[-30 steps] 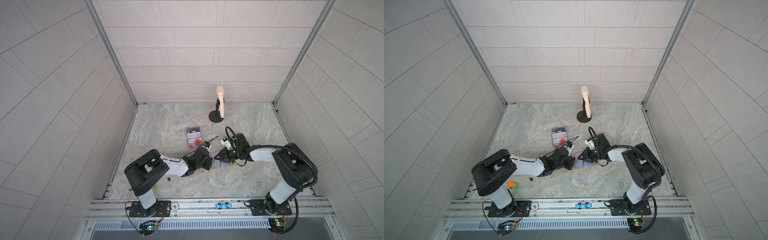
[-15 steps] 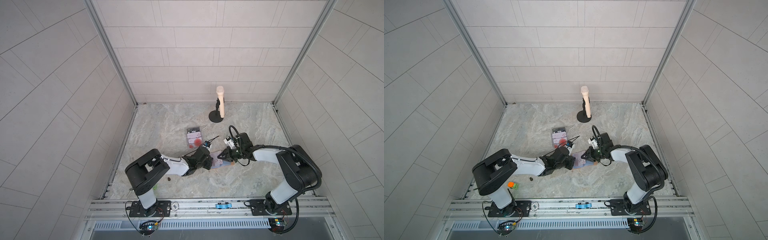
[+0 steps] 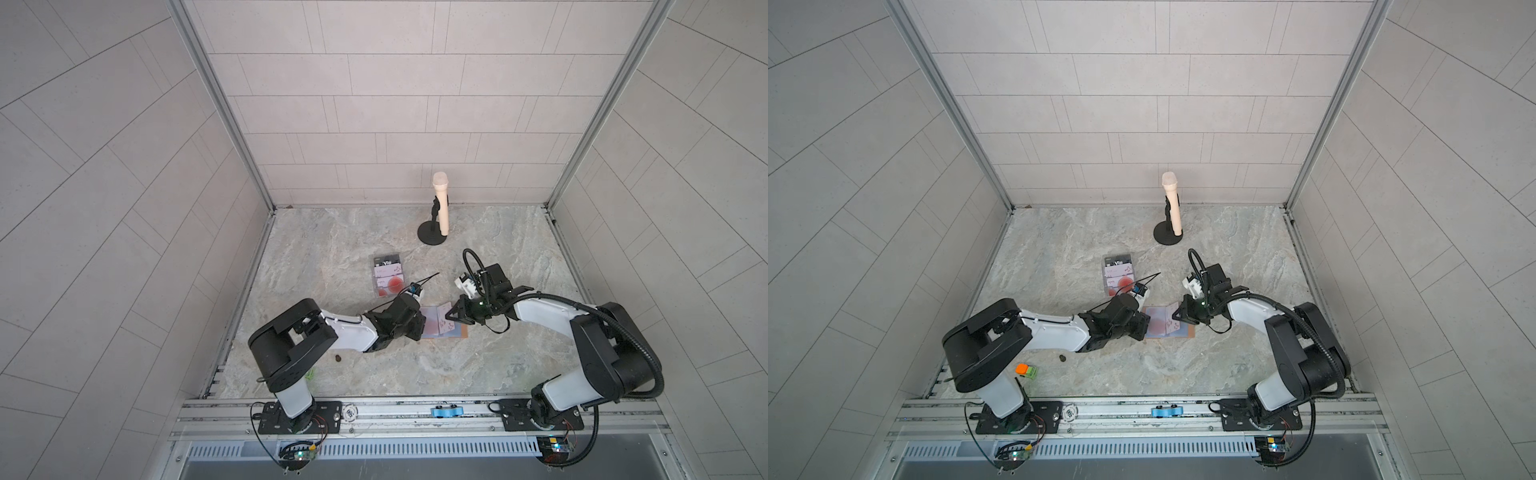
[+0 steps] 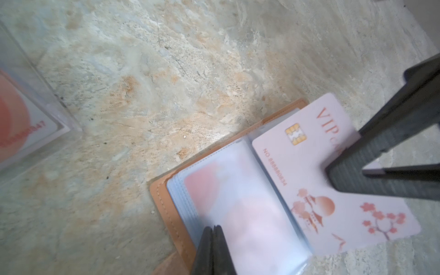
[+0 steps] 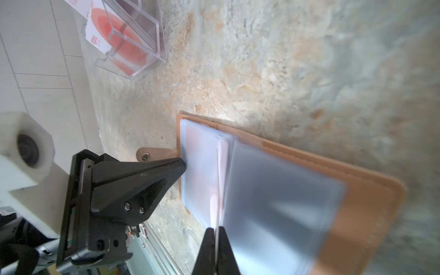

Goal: Take the credit cards out of the card holder
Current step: Take out the credit card from the card slot.

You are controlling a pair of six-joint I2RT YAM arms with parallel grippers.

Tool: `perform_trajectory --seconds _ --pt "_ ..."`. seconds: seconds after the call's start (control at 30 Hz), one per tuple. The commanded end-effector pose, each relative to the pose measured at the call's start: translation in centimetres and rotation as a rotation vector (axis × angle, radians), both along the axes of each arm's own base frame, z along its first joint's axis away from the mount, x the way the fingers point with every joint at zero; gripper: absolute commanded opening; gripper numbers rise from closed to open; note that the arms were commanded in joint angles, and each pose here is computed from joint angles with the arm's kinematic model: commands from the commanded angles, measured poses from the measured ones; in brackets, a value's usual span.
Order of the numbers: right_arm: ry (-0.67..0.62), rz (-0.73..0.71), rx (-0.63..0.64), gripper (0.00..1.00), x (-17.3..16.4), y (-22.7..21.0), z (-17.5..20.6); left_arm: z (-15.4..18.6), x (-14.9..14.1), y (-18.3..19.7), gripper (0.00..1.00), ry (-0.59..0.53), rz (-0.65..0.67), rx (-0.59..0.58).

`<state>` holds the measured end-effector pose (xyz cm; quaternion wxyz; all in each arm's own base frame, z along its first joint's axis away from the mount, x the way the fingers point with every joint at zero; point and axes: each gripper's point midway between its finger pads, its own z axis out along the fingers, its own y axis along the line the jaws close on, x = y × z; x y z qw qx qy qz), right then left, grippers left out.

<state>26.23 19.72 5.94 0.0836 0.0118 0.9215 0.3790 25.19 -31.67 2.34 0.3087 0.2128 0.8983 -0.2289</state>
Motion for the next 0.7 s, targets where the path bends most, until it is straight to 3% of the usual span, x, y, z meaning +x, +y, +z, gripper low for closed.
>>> perform_trajectory --seconds 0.0,0.1,0.27,0.43,0.67 --pt "-0.050 0.009 -0.132 0.02 -0.2 -2.0 0.8 -1.8 -2.1 1.8 0.08 0.061 -0.036 0.082" --pt "-0.089 0.021 -0.178 0.02 -0.4 -2.8 2.0 -0.5 -2.0 1.7 0.18 0.040 -0.046 0.042" --pt "-0.191 0.070 -0.174 0.02 -0.8 -2.9 4.7 2.9 -1.7 2.0 0.47 -0.018 -0.077 -0.028" --pt "-0.281 0.119 -0.072 0.02 -1.2 -1.6 7.8 6.4 -1.5 2.5 0.49 -0.044 -0.120 -0.107" --pt "-0.414 0.222 0.181 0.00 -2.9 1.5 12.7 14.4 -2.3 3.0 0.51 -0.101 -0.206 -0.400"
